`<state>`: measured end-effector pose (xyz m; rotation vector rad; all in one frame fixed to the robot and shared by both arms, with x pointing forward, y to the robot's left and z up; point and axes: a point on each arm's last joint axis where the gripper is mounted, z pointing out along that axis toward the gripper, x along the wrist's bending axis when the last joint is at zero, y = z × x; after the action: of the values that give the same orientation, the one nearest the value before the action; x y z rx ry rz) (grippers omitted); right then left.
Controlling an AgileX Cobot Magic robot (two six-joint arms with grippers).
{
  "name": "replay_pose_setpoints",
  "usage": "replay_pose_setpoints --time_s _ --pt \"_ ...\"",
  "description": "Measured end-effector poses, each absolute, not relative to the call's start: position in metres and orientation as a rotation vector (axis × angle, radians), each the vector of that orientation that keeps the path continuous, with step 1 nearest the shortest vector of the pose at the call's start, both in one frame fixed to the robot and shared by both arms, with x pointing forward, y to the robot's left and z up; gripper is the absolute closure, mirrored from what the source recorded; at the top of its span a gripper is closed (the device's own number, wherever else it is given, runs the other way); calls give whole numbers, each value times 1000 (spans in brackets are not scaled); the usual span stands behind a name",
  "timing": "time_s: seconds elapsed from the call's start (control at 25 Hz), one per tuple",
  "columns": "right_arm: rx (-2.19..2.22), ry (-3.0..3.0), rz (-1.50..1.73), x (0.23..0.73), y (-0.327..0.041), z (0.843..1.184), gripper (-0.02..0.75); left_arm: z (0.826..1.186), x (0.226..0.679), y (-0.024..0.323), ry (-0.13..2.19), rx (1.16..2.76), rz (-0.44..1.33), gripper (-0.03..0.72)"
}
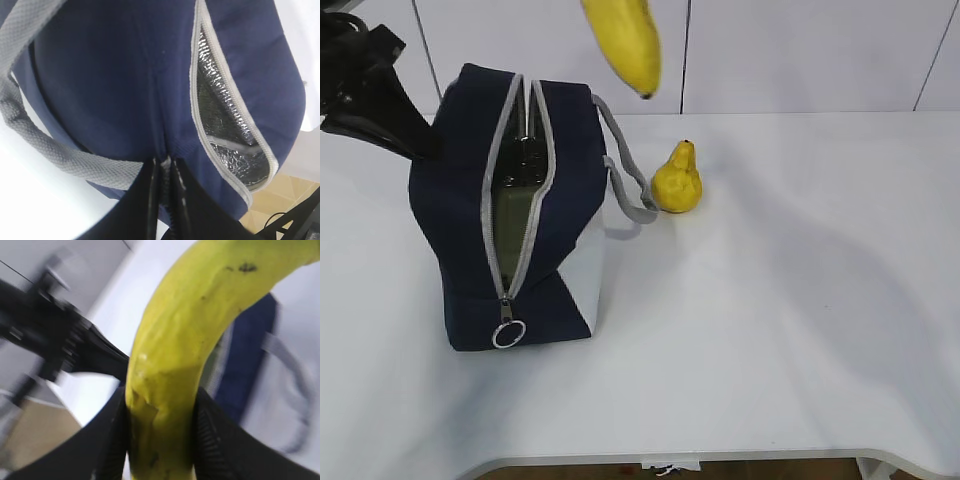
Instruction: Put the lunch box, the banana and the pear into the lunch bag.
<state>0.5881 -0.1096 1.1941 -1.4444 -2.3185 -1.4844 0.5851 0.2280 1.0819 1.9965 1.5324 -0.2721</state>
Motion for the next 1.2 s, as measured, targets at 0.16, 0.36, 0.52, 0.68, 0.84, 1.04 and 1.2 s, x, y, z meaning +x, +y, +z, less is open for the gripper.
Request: replay_pose_setpoints --time_s 0.16,0.36,0.52,0.68,0.84,1.04,1.2 --pt "-1431 -2019 -1567 605 -92 1182 455 1082 585 228 1532 1996 -272 676" --pt "-1373 -1846 -1555 629 -73 1149 455 1082 585 228 1532 1996 -272 676" --pt "-1316 -1808 -1551 638 -58 1128 455 1082 585 228 1532 1995 -274 676" --pt "-1252 -1845 -1546 642 -44 1108 455 1082 585 228 1532 1995 -274 676" --pt "-1219 -1840 -1551 649 -37 1090 455 1082 585 228 1532 1995 -274 676" --pt "-1226 -1874 -1519 658 -33 1064 455 1082 585 228 1532 1995 -274 676" --pt "-1235 -1977 -1461 660 -34 1048 455 1082 585 228 1532 1995 -274 676"
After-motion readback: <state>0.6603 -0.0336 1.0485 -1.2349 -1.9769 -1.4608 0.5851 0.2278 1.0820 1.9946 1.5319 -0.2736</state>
